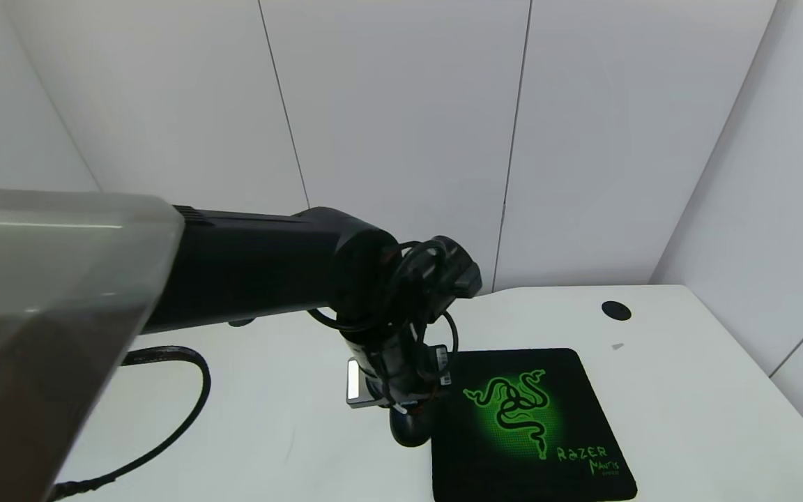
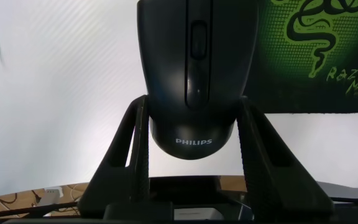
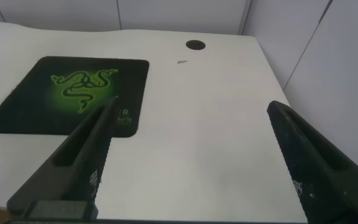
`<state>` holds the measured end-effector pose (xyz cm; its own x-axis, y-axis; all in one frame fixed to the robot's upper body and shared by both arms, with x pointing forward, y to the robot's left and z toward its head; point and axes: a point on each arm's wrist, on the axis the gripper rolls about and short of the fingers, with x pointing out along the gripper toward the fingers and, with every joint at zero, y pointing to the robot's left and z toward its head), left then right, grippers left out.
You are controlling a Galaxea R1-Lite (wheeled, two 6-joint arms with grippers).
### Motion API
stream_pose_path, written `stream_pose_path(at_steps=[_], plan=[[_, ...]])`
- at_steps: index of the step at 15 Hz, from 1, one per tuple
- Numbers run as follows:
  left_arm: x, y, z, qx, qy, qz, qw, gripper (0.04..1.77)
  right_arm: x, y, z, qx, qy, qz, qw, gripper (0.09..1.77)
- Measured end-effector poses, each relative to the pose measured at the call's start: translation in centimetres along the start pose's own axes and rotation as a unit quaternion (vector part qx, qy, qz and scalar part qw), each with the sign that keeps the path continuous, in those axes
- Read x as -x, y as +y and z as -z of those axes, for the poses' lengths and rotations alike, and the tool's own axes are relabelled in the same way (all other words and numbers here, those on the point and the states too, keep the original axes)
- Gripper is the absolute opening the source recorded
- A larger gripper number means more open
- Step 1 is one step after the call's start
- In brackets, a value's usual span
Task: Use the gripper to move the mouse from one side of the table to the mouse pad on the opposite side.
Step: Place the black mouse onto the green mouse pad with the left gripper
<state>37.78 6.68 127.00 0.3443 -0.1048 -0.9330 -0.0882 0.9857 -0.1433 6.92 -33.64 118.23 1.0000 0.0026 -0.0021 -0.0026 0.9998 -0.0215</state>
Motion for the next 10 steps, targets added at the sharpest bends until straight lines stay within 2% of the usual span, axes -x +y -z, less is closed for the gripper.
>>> stream_pose_path(at_steps=[3, 6, 8, 10], plan=[[-1.1, -1.9, 0.4, -0.007, 0.005, -0.005, 0.9999, 0.88, 0.0, 0.0, 0.0, 0.000, 0.000, 0.000, 1.000, 1.71], [-1.9, -4.1, 1.6, -0.010, 0.004, 0.005, 0.9999, 0.88, 0.0, 0.0, 0.0, 0.000, 0.000, 0.000, 1.000, 1.71], [-2.5, -4.9, 2.4, -0.020, 0.007, 0.006, 0.9998, 0.88, 0.0, 0.0, 0.0, 0.000, 0.000, 0.000, 1.000, 1.71], [-3.3, -5.7, 2.7, -0.021, -0.005, 0.009, 0.9997, 0.88, 0.0, 0.0, 0.0, 0.000, 0.000, 0.000, 1.000, 1.71]])
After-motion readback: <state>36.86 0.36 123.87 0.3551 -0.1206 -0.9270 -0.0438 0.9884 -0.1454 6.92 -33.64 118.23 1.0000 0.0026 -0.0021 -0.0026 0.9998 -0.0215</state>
